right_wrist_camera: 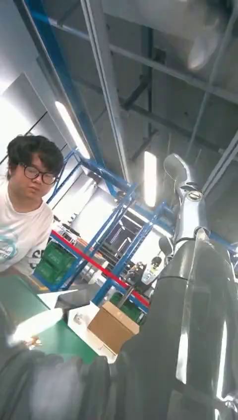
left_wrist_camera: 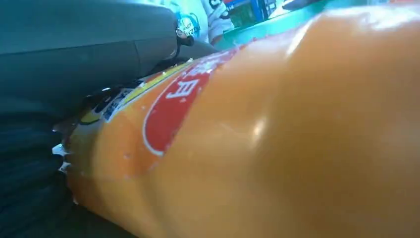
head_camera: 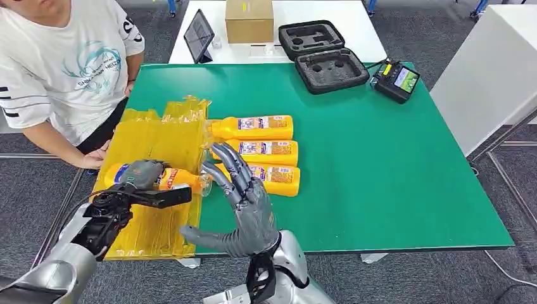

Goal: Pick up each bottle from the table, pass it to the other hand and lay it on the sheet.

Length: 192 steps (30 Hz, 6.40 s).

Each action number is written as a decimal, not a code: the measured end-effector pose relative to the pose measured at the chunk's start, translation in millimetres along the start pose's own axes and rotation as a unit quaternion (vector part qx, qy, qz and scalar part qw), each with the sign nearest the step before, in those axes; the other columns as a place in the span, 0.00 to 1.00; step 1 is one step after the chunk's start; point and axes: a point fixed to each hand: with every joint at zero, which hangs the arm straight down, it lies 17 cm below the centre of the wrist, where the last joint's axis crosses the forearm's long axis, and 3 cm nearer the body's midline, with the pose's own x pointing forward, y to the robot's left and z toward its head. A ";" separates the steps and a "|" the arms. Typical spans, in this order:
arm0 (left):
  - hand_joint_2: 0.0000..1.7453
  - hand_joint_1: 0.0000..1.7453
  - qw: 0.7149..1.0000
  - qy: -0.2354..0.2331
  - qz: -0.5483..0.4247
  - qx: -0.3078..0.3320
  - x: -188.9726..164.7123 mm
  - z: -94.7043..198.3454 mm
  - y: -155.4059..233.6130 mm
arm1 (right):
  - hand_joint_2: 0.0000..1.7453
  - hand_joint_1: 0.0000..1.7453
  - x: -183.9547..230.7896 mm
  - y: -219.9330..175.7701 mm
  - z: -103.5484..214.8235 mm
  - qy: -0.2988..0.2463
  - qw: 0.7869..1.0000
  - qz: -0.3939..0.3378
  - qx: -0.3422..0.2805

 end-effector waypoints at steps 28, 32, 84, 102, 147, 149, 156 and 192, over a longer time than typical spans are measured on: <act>1.00 0.00 0.991 0.039 0.098 -0.085 -23.9 -1.7 -14.0 | 1.00 0.00 -20.8 3.1 29.0 0.041 0.999 -0.006 0.021; 0.00 0.00 0.991 0.037 0.100 -0.086 -23.2 -1.6 -14.5 | 1.00 0.00 -21.6 2.7 30.1 0.041 0.999 -0.005 0.023; 0.00 0.00 0.835 0.047 0.391 0.386 -77.6 44.7 124.1 | 1.00 0.00 -70.4 27.6 74.0 0.147 0.974 0.113 0.129; 1.00 0.00 0.711 0.029 0.299 0.636 -42.8 195.9 206.7 | 1.00 0.00 -300.3 -23.9 145.2 0.346 0.801 0.368 0.322; 1.00 0.00 0.689 0.029 0.339 0.640 -35.4 196.6 201.7 | 1.00 0.00 -292.4 67.2 186.4 0.405 0.767 0.191 0.459; 1.00 0.00 0.688 0.029 0.340 0.640 -35.9 196.7 201.5 | 1.00 0.00 -294.4 66.3 191.0 0.415 0.758 0.193 0.465; 1.00 0.00 0.687 0.037 0.345 0.639 -40.8 196.2 196.6 | 1.00 0.00 -308.5 52.6 205.0 0.469 0.712 0.205 0.481; 1.00 0.00 0.613 0.003 0.552 0.565 -58.6 166.6 146.7 | 1.00 1.00 -221.1 89.7 129.8 0.323 0.882 -0.161 0.304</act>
